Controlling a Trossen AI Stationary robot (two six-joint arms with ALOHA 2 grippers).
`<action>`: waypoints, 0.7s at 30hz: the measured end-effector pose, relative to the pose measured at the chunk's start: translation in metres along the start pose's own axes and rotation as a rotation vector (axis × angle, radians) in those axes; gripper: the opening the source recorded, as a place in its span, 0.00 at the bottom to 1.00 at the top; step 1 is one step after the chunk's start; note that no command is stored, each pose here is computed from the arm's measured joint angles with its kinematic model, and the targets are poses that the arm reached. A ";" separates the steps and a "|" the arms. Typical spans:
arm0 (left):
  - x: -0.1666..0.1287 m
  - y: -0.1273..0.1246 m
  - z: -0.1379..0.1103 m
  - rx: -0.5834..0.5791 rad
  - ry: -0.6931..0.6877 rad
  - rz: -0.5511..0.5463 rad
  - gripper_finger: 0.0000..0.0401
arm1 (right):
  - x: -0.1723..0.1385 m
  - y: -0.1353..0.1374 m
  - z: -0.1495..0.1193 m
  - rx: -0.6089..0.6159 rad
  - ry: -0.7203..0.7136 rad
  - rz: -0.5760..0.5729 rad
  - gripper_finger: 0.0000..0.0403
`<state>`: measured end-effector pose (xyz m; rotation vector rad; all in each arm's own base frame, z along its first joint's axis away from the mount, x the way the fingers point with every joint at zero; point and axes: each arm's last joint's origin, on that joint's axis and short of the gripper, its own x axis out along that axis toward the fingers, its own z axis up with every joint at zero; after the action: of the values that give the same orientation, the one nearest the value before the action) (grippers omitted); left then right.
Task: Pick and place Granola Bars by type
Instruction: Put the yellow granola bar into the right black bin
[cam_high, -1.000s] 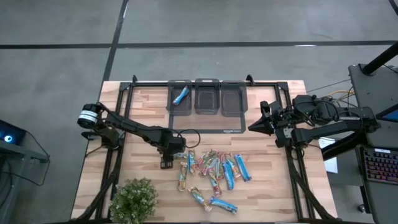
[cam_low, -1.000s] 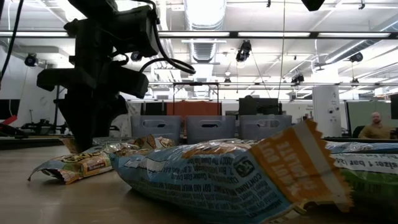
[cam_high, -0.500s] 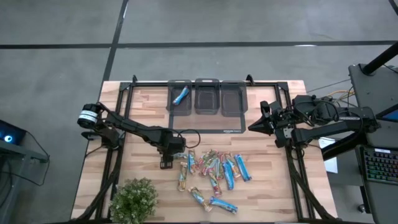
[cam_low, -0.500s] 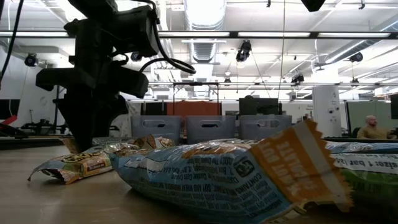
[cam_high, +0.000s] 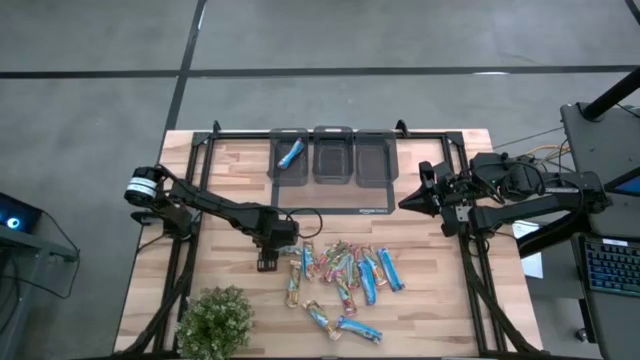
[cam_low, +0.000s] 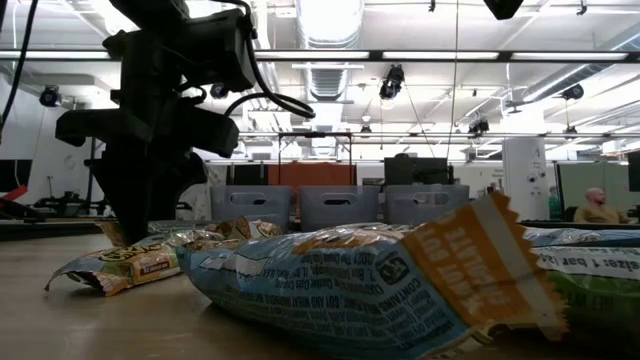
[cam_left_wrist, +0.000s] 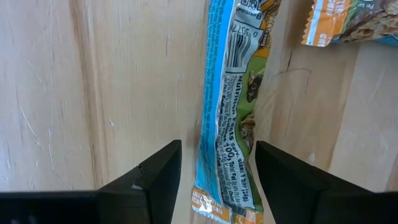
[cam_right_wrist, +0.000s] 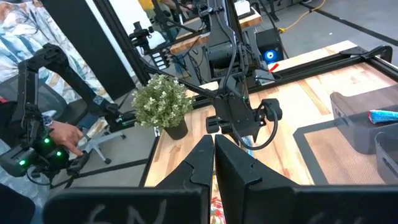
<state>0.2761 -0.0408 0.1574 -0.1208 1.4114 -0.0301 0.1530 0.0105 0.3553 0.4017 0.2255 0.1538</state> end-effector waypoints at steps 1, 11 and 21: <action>0.000 0.000 0.000 0.000 0.000 0.000 0.47 | 0.000 0.000 0.000 0.000 0.000 0.000 0.02; 0.000 0.000 0.000 0.002 0.005 -0.017 0.47 | 0.000 0.000 0.000 0.000 0.000 0.000 0.02; 0.004 0.001 -0.005 0.010 0.022 -0.021 0.47 | 0.000 0.000 0.000 0.000 0.000 0.001 0.02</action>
<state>0.2719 -0.0408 0.1525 -0.1269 1.4322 -0.0562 0.1529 0.0105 0.3553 0.4018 0.2256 0.1546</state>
